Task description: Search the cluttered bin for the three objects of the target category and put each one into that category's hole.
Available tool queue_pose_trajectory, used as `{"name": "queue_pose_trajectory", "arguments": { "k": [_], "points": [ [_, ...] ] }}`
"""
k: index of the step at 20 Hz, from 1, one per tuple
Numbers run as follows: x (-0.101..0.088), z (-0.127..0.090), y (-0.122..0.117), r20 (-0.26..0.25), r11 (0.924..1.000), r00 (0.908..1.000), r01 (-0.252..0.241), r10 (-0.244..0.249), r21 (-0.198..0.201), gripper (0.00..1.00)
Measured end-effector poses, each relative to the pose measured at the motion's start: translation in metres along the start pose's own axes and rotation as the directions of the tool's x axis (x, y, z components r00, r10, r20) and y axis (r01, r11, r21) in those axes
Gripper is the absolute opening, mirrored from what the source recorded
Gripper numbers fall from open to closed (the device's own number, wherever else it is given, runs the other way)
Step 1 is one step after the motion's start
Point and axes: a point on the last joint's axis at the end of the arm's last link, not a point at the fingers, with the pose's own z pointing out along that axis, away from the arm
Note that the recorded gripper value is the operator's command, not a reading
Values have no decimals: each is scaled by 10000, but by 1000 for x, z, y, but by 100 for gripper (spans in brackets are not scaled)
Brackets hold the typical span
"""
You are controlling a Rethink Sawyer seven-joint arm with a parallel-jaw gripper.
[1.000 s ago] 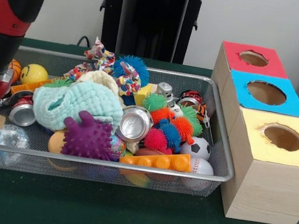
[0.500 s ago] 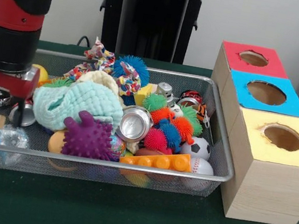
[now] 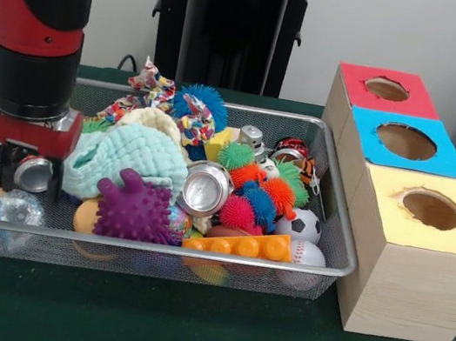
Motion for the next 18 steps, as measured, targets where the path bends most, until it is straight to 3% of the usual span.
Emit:
{"name": "queue_pose_trajectory", "arguments": {
  "k": [2, 9, 18],
  "points": [
    [2, 11, -7, 337, 9999, 9993, -137, 137, -8, 100],
    [3, 18, -33, 1165, 9983, 9919, -529, 499, 230, 100],
    [3, 21, -35, 1129, 9958, 9896, -906, 887, 117, 100]
  ]
}}
